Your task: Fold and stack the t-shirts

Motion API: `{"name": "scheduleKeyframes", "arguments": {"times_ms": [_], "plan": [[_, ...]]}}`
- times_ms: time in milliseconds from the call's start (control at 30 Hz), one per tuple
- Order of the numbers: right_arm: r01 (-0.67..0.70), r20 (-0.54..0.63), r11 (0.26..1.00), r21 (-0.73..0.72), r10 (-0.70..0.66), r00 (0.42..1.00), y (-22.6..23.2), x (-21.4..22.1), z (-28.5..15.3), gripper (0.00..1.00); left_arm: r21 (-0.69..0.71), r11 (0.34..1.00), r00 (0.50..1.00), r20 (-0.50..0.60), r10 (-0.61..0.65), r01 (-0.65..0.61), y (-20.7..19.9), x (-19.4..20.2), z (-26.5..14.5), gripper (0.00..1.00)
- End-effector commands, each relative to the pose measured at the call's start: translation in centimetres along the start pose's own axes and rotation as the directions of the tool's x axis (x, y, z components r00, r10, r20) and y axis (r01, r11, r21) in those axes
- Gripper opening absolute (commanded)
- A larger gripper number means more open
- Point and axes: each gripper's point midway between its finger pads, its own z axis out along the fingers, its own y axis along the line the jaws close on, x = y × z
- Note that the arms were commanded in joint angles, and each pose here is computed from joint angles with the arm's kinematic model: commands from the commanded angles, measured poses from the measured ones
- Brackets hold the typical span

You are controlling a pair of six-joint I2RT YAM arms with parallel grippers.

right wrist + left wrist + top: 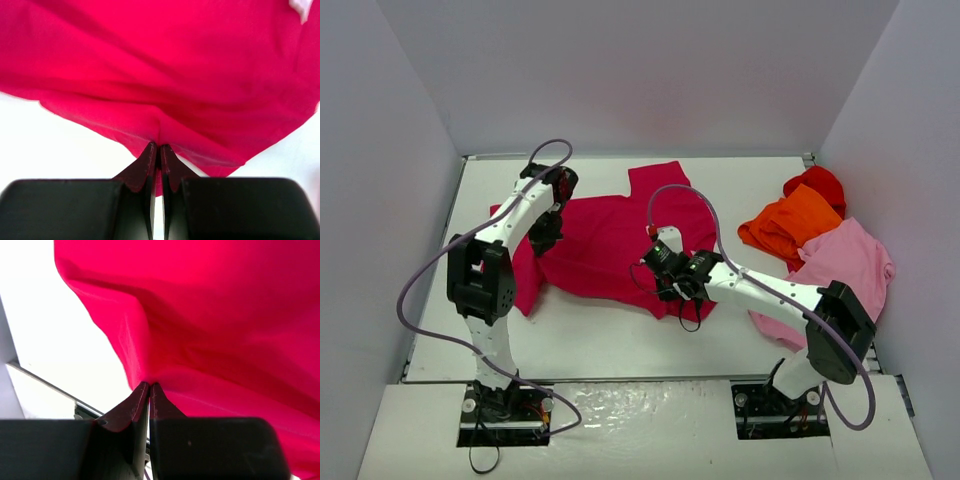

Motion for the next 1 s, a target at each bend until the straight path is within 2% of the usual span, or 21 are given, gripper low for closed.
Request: {"name": "scheduleKeyframes", "arguments": {"times_ms": [0, 200, 567, 600, 667, 767, 800, 833, 900, 967], "plan": [[0.013, 0.066, 0.998, 0.063, -0.017, 0.998, -1.8, -4.0, 0.7, 0.0, -0.034, 0.999, 0.996, 0.09, 0.027, -0.024, 1.4, -2.9, -3.3, 0.0], [-0.022, 0.07, 0.995, 0.102, 0.014, 0.997, -4.0, -6.8, 3.1, 0.0, -0.053, 0.997, 0.994, 0.098, 0.057, -0.052, 0.3, -5.5, -3.4, 0.0], [-0.076, 0.051, 0.99, 0.122, 0.07, 0.996, -5.0, -10.7, 10.5, 0.0, -0.105, 0.987, 0.992, 0.02, 0.128, -0.125, -1.5, -6.4, -0.3, 0.0], [-0.079, 0.053, 0.989, 0.127, 0.073, 0.996, -4.9, -11.1, 11.2, 0.04, -0.111, 0.984, 0.99, 0.012, 0.138, -0.136, -1.7, -6.3, 0.2, 0.0], [-0.097, 0.088, 0.984, 0.147, 0.084, 0.993, -5.2, -12.2, 11.9, 0.21, -0.118, 0.982, 0.988, 0.005, 0.152, -0.15, -1.9, -6.3, 0.8, 0.01], [-0.118, 0.133, 0.982, 0.148, 0.099, 0.986, -5.1, -13.9, 12.2, 0.45, -0.142, 0.977, 0.987, 0.008, 0.161, -0.158, -1.8, -6.4, 1.2, 0.26], [-0.122, 0.143, 0.981, 0.148, 0.1, 0.985, -5.0, -14.4, 12.2, 0.49, -0.148, 0.976, 0.987, 0.015, 0.162, -0.158, -1.7, -6.6, 1.1, 0.39], [-0.127, 0.159, 0.981, 0.15, 0.103, 0.982, -4.9, -14.9, 12.0, 0.52, -0.156, 0.976, 0.987, 0.023, 0.157, -0.151, -1.5, -6.7, 1.0, 0.69], [-0.146, 0.217, 0.976, 0.16, 0.109, 0.97, -5.2, -16.6, 10.9, 0.57, -0.182, 0.975, 0.988, 0.068, 0.141, -0.126, -0.8, -7.3, 0.1, 0.83], [-0.168, 0.271, 0.974, 0.152, 0.122, 0.955, -5.4, -18.0, 9.4, 0.57, -0.185, 0.978, 0.986, 0.116, 0.119, -0.096, -0.2, -7.7, -0.9, 0.9]]}}
